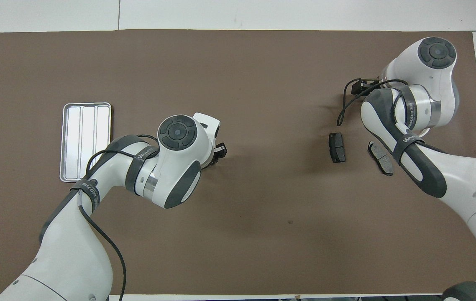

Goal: Pick bearing gear from pile to tray
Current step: 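Grasp the black ring with the left gripper and lift it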

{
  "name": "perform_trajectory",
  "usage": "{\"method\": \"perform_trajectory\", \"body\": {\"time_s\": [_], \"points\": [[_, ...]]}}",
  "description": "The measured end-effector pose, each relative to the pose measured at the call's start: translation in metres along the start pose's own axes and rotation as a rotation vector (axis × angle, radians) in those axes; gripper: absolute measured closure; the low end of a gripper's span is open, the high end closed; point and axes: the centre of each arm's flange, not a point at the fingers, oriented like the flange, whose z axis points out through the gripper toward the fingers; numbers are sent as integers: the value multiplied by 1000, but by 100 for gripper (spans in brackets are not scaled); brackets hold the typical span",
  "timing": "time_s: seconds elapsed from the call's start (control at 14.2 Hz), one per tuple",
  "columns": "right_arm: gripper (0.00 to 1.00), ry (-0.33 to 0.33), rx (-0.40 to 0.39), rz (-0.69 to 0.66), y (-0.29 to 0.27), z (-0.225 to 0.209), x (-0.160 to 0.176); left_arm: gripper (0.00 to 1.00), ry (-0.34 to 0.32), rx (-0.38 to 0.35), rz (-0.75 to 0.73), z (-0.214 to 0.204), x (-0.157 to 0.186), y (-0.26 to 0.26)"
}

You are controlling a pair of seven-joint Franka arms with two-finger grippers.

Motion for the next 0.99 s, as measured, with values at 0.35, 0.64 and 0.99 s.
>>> {"method": "perform_trajectory", "body": {"time_s": [0.35, 0.64, 0.99], "points": [[30, -5, 3, 26, -3, 0, -1, 48, 12, -15, -19, 3, -7, 4], [63, -11, 0, 33, -1, -5, -1, 50, 27, -35, -28, 3, -9, 8], [64, -20, -3, 35, 1, -6, -1, 77, 30, -35, -41, 1, -5, 5]]}}
